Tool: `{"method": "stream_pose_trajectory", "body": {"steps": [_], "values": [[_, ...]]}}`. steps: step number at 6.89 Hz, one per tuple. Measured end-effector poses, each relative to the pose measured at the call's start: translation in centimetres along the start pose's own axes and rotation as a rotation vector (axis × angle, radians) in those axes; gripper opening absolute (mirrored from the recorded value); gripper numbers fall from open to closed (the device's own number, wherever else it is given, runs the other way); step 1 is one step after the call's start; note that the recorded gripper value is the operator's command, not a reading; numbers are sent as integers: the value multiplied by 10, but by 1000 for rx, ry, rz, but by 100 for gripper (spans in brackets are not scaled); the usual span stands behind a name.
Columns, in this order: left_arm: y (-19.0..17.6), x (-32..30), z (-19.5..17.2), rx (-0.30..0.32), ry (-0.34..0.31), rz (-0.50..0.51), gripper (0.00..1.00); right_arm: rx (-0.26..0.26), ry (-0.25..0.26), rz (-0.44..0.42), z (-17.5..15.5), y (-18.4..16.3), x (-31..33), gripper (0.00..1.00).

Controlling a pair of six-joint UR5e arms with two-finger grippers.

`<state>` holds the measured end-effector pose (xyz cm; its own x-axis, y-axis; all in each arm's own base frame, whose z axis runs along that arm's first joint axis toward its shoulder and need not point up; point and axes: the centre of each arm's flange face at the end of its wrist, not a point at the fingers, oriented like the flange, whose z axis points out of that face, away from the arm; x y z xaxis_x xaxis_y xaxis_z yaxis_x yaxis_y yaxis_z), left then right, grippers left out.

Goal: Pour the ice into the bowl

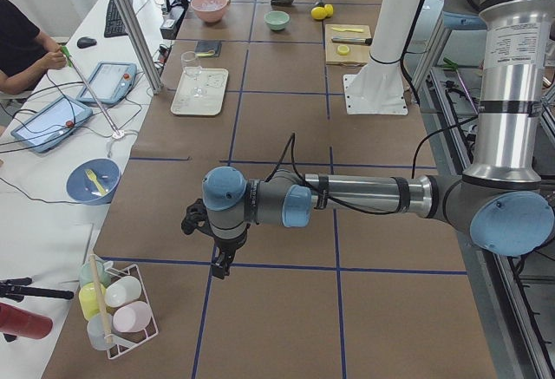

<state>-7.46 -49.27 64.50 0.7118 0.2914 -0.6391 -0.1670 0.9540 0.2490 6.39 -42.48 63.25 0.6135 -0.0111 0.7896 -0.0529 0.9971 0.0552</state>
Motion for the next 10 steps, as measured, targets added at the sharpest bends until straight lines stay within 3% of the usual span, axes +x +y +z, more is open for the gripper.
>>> {"method": "stream_pose_trajectory", "body": {"steps": [3, 5, 10], "values": [[-2, 6, -1, 12, 44, -165, 100, 6, -27, 11, -3, 3, 4, 100], [-3, 7, -2, 14, 48, -182, 100, 17, -14, 20, -7, 5, 11, 100], [-4, 6, -2, 31, 44, -163, 100, 29, 81, 16, -12, 5, 19, 100]]}}
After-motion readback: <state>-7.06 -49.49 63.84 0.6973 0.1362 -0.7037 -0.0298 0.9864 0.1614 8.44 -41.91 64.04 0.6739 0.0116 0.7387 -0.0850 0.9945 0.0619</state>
